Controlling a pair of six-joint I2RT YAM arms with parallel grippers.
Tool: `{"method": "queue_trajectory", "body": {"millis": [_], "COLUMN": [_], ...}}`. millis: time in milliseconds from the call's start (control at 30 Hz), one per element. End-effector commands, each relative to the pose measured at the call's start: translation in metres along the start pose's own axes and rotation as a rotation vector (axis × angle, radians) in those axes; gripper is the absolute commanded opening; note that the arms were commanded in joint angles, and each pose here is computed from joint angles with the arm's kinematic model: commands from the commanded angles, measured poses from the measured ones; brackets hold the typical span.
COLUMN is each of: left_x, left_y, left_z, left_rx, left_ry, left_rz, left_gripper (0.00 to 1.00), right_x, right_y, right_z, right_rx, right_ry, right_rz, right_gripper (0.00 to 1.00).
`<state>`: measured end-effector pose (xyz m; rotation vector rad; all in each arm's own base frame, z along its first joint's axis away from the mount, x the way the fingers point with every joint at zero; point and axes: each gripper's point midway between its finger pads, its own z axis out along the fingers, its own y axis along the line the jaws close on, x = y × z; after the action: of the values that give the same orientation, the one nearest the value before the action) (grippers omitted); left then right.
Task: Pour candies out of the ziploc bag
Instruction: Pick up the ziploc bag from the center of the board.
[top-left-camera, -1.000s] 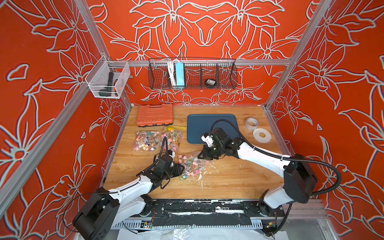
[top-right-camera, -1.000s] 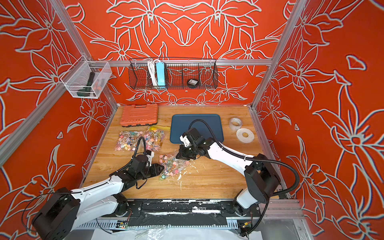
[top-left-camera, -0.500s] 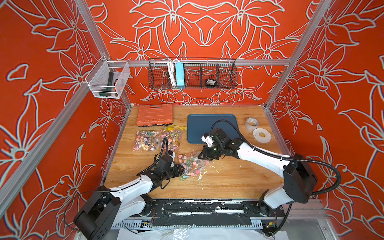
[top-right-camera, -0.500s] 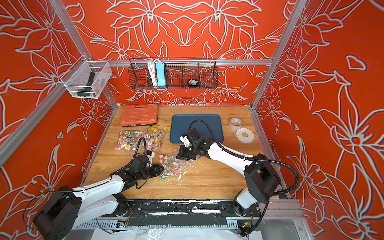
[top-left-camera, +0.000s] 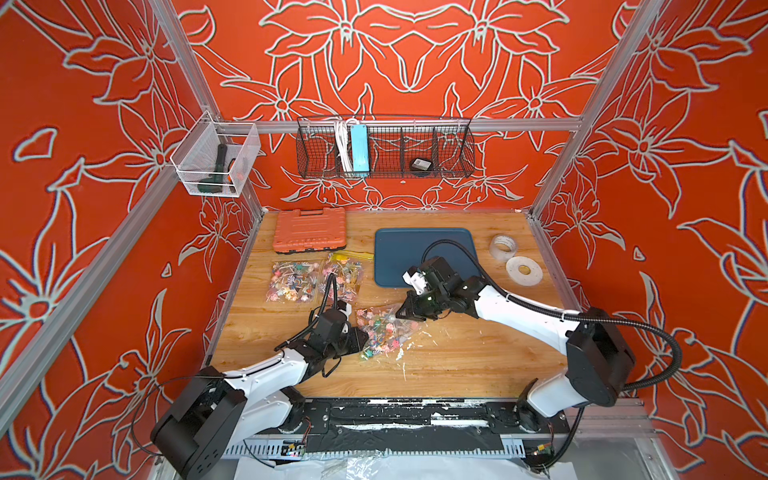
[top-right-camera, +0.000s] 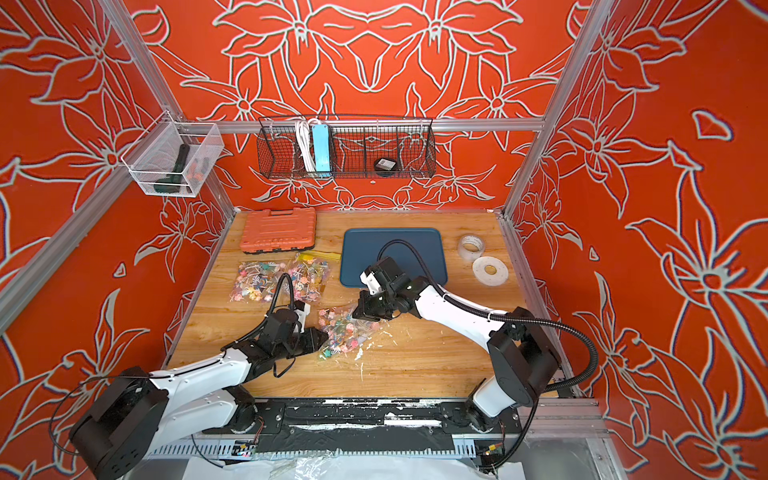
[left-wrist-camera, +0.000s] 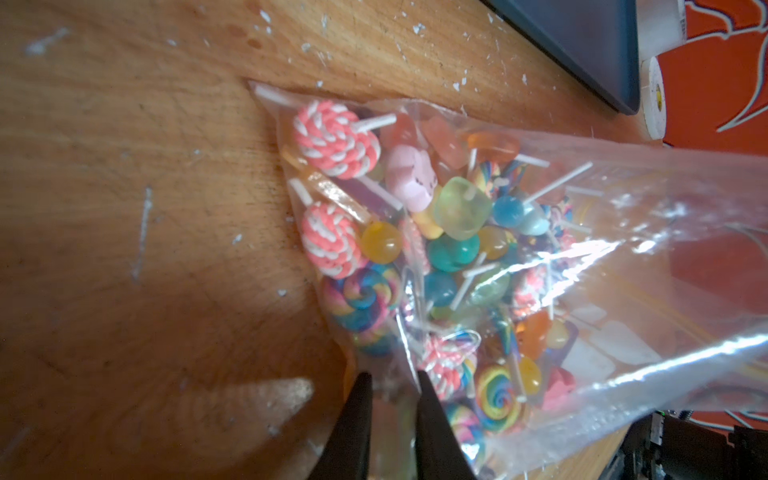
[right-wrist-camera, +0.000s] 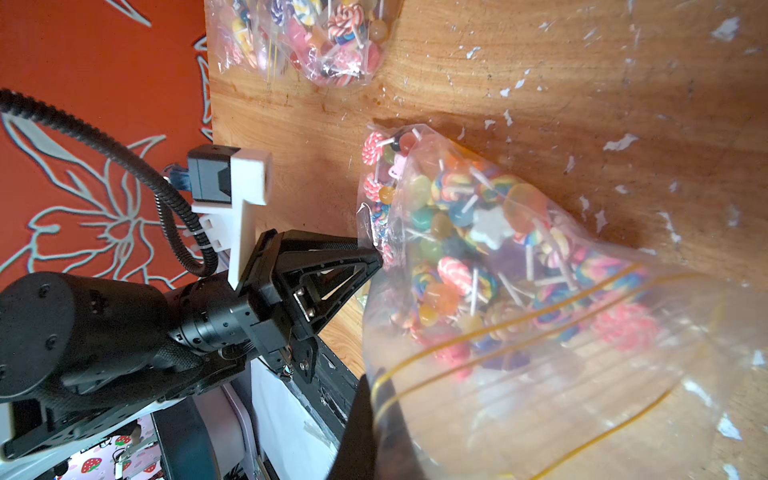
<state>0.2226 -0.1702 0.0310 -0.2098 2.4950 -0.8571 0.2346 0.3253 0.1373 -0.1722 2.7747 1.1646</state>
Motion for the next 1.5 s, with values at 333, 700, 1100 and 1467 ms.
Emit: {"method": "queue_trajectory", "body": {"millis": [333,700,1100,1467], "left_x": [-0.008,-0.015,-0.017,-0.042], "left_y": [-0.008,-0.019,-0.020,-0.047], "left_z": [-0.005,-0.011,-0.017,-0.025], "left_rx": [0.024,0.058,0.081,0.127], "left_ry": [-0.033,-0.053,-0.084,-0.135], "left_rz": [0.016,0.025,0.010,0.026], "left_gripper": [0.00,0.00,0.00,0.00], "right_x": [0.002,-0.003,-0.022,-0.038], "right_y": [-0.004,0.001,0.036,0.060], "right_z": [0.001,-0.008,-0.033,-0.054], "right_rx": [-0.003,0.012,-0.010,-0.002], "right_ry": [0.001,-0.020,-0.065,-0.103], "right_rz": [0.005,-0.029,-0.122,-0.193], "right_gripper": [0.00,0.00,0.00,0.00]}}
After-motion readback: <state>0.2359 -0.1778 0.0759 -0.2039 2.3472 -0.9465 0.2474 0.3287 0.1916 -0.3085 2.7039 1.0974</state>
